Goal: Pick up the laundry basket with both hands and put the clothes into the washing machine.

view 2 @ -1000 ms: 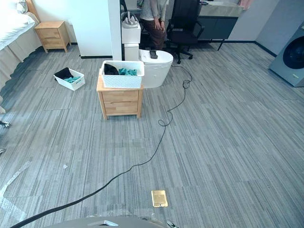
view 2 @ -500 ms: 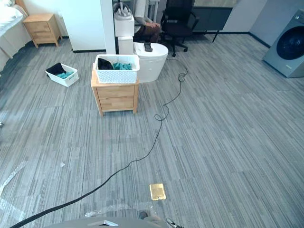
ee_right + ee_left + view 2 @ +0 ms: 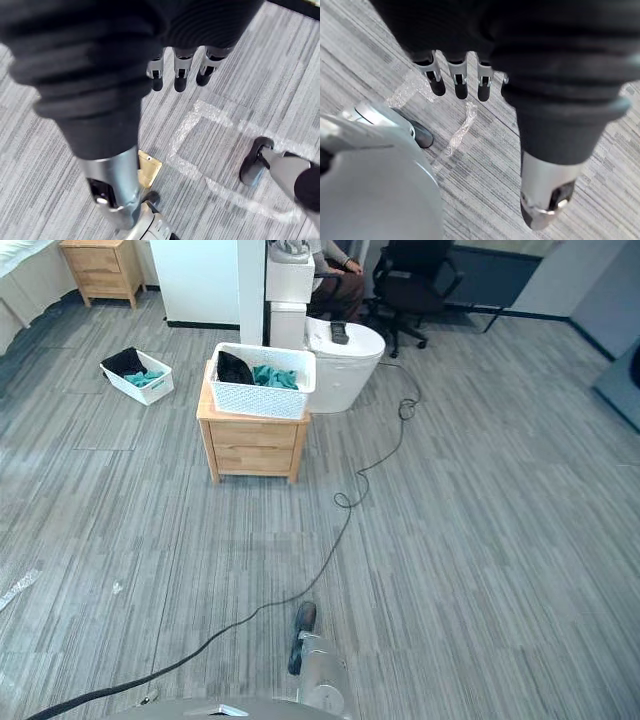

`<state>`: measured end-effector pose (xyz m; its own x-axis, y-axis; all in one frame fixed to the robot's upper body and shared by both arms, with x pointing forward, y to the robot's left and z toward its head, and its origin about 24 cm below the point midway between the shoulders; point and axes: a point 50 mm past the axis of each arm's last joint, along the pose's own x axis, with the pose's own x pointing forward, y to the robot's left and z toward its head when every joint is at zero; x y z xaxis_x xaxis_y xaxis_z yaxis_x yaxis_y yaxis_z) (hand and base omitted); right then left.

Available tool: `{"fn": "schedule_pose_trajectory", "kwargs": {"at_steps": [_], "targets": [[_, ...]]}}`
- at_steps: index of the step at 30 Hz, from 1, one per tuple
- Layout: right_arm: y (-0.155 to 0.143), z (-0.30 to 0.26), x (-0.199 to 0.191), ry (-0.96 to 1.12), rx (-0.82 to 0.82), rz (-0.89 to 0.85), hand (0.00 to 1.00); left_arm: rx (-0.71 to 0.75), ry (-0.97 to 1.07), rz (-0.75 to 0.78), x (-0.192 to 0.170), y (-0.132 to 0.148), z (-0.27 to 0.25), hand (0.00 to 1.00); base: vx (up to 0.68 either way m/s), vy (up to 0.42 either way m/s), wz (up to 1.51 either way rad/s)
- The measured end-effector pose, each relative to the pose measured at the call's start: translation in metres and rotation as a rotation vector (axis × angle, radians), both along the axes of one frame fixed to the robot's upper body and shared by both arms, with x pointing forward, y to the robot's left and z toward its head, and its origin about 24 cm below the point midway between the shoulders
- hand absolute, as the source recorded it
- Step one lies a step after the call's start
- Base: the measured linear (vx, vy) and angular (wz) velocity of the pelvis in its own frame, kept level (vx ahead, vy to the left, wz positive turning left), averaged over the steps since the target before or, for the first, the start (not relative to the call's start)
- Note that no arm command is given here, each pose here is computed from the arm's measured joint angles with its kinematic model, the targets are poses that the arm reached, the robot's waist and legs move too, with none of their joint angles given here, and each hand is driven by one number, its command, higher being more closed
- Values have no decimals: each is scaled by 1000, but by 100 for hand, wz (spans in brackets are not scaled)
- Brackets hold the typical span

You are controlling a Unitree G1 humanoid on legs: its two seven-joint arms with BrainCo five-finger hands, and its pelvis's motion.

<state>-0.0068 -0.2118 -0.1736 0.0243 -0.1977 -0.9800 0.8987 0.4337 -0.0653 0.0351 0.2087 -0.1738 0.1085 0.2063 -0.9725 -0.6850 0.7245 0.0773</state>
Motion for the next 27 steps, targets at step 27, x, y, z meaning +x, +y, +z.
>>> {"fn": "schedule_pose_trajectory", "kwargs": {"at_steps": [27], "targets": [[5, 13, 95, -233, -105, 258, 0, 72, -142, -97, 48, 9, 11, 0, 536, 24, -25]]}}
